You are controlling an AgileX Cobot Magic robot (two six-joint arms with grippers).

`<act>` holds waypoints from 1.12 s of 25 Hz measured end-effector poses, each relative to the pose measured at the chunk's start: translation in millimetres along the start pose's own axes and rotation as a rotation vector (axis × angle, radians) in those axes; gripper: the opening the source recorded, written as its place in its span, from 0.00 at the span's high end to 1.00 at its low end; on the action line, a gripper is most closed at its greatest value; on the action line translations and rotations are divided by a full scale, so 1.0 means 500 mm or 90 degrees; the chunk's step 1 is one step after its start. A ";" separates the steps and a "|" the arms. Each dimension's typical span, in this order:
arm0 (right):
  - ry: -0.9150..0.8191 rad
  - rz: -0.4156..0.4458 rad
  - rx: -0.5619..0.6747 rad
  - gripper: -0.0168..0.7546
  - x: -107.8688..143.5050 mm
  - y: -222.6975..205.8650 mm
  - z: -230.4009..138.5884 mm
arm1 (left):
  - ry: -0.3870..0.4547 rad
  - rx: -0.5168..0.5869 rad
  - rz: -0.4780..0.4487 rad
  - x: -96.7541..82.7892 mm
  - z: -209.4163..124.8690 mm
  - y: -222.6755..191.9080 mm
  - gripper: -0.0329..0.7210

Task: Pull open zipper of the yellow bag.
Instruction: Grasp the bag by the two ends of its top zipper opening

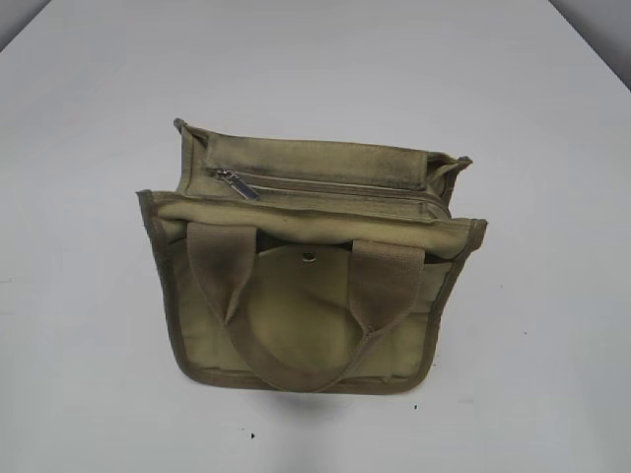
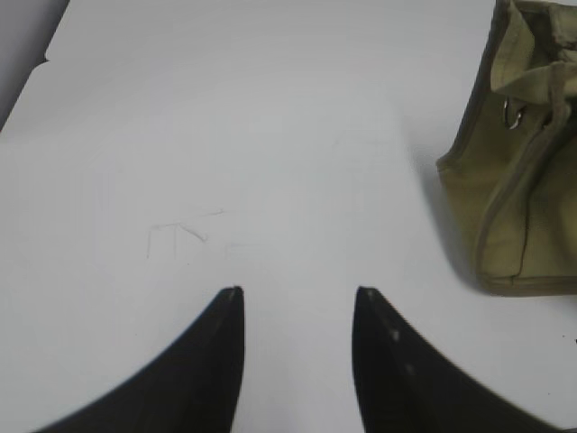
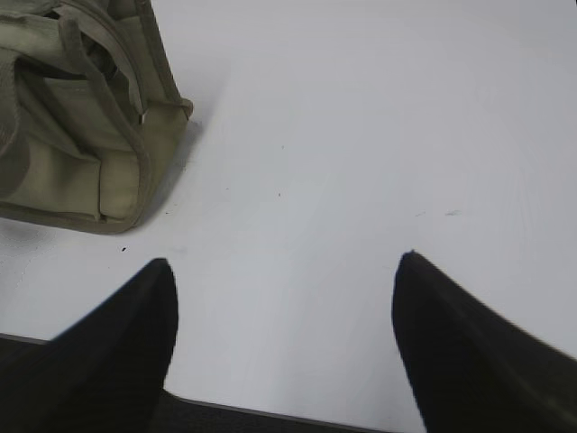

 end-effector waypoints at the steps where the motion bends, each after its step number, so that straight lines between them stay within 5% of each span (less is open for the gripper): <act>1: 0.000 0.000 0.000 0.23 0.000 0.000 0.000 | 0.000 0.000 0.000 0.000 0.000 0.000 0.54; 28: 0.000 0.000 0.000 0.23 0.000 0.000 0.000 | 0.000 0.000 0.000 0.000 0.000 0.000 0.54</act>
Point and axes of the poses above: a point on each arm's last joint axis where the gripper is mounted, y pointing back along that axis away from the gripper, x along the wrist's bending axis when the last joint is at zero, z = x × y, the point moved 1 cm from there along -y, pointing out along that axis toward the gripper, and after that the axes turned 14 degrees about -y, right-handed, at the moved point
